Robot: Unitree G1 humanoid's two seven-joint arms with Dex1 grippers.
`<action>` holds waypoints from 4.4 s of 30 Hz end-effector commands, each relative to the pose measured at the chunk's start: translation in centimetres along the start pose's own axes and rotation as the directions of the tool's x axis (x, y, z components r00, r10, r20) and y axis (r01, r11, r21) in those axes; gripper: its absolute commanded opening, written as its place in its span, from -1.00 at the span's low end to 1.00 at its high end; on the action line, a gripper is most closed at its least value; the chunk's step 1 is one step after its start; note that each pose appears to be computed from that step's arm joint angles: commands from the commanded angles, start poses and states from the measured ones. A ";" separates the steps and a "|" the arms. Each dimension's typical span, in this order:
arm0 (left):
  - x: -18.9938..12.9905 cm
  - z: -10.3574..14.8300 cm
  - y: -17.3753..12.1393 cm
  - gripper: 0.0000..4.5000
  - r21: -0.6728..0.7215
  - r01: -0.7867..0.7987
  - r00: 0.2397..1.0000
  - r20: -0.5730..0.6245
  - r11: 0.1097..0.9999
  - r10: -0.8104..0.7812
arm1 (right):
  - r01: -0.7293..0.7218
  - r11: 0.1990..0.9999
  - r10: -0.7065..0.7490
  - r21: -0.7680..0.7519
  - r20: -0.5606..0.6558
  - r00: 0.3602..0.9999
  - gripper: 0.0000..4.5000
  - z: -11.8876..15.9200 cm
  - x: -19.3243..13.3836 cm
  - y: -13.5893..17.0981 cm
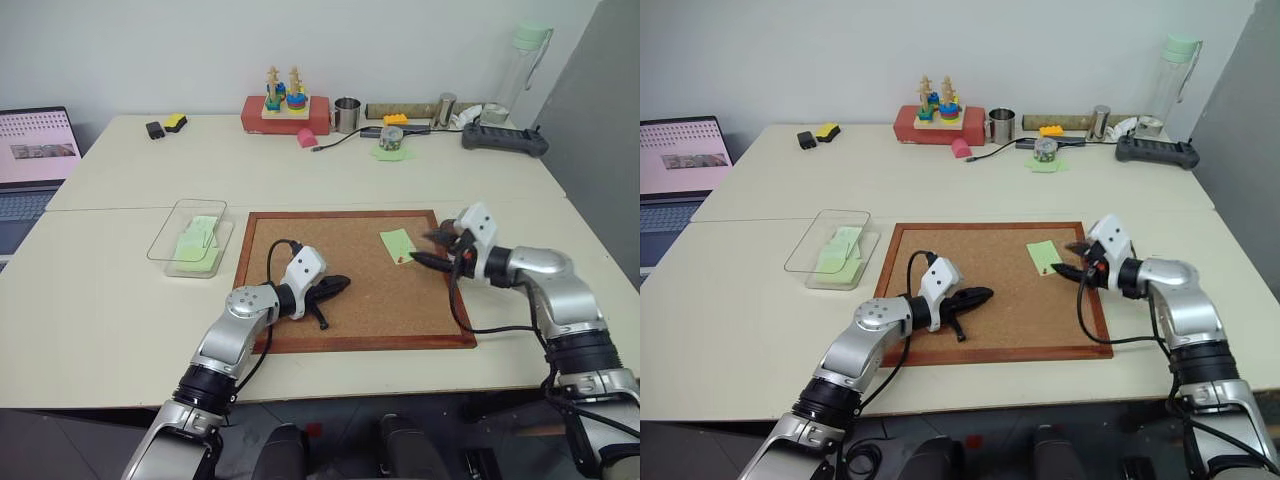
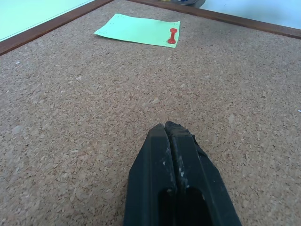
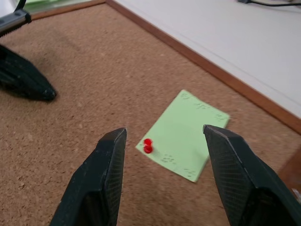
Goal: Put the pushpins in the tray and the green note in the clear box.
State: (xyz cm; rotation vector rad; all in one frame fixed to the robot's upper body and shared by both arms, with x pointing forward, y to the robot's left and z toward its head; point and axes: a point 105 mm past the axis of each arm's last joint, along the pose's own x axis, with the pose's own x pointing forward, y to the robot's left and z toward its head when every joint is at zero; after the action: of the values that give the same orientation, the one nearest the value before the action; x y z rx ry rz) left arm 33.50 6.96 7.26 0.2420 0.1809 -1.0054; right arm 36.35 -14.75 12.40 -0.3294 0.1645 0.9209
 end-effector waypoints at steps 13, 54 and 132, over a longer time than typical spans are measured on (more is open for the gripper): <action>-0.2 -2.5 -0.4 -1.00 -0.038 0.003 0.996 -0.090 0.999 -0.006 | 0.017 1.000 -0.017 -0.011 0.018 1.000 0.00 -1.1 2.1 -0.6; -1.5 6.8 -0.3 0.17 -0.653 0.180 0.913 0.390 0.736 0.123 | -0.032 0.957 0.077 -0.290 0.148 0.986 -1.00 5.1 0.6 1.6; 0.9 9.3 -1.0 -1.00 -0.556 0.143 0.890 0.433 0.819 0.139 | 0.571 0.819 -0.573 -0.058 -0.130 0.809 -1.00 -2.2 -4.1 -8.4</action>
State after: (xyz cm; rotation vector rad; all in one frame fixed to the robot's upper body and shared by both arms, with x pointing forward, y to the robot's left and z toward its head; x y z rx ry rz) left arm 33.98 3.49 14.37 -0.5862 0.0987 -0.9019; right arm 39.69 -22.64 11.57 -0.4240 0.2292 0.3533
